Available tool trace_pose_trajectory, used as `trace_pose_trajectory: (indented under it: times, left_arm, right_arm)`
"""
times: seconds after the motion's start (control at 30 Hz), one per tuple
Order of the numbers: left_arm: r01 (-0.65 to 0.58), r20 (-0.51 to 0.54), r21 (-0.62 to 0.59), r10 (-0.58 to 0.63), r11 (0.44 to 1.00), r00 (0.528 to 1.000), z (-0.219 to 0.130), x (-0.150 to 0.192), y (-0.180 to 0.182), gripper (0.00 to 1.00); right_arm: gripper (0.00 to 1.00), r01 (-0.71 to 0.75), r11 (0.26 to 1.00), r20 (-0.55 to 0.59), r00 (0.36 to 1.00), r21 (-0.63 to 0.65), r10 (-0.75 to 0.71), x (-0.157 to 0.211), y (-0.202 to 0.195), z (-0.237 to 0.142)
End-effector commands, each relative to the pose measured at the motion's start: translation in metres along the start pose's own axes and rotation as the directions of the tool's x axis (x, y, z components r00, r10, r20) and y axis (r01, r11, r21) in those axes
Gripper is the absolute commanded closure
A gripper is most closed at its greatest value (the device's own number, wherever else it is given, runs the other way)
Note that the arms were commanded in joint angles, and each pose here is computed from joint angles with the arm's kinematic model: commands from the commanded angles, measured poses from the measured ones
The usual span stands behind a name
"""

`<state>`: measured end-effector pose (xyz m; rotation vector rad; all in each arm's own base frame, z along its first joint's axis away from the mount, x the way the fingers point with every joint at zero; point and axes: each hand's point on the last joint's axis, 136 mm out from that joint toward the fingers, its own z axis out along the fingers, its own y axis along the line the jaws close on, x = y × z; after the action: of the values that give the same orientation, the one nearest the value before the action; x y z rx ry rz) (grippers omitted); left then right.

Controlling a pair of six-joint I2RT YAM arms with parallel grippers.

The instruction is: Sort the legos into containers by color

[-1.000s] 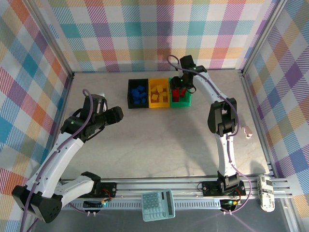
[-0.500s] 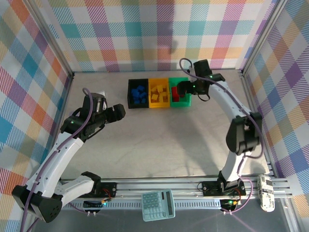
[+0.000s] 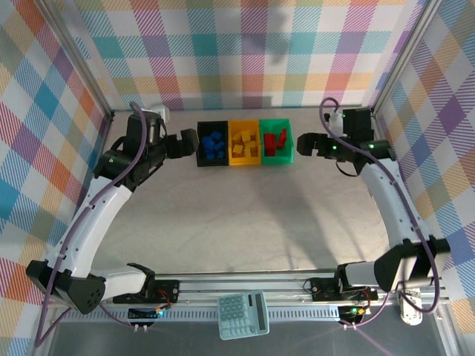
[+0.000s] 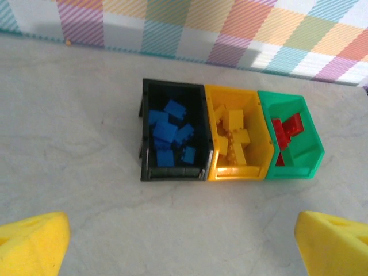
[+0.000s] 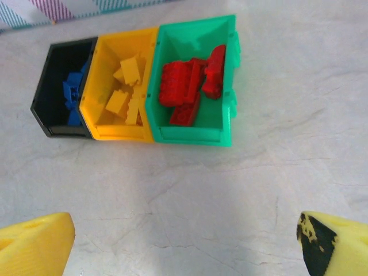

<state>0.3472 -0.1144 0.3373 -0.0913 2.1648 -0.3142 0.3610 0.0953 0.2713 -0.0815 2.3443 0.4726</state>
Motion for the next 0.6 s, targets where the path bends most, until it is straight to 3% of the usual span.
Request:
trace_pose_trajectory:
  times: [0.0,0.13,0.33,0.43,0.57]
  left_arm:
    - [-0.002,0.015,-0.086,0.003,0.996,1.000,-0.005,-0.013,0.016,0.00]
    - [0.074,-0.024,-0.209,-0.081,0.975,0.996,0.000,-0.009,0.055,0.00]
    - [0.065,-0.025,-0.383,-0.081,0.921,0.996,0.022,0.027,0.117,0.00]
    - [0.062,0.032,-0.492,-0.053,0.868,0.998,0.033,0.051,0.151,0.00]
    - [0.088,0.107,-0.505,-0.039,0.859,0.994,0.055,0.073,0.176,0.00]
  right_arm:
    - [0.01,-0.042,0.999,0.006,0.999,0.010,0.042,0.007,-0.009,-0.016]
    - [0.01,-0.103,0.995,0.046,0.994,0.007,0.103,0.010,-0.023,-0.027]
    - [0.01,-0.097,0.993,0.092,0.992,0.068,0.091,0.023,-0.042,-0.026]
    - [0.01,-0.076,0.993,0.119,0.991,0.089,0.065,0.031,-0.052,-0.017]
    - [0.01,-0.077,0.993,0.161,0.985,0.087,0.062,0.040,-0.068,-0.003]
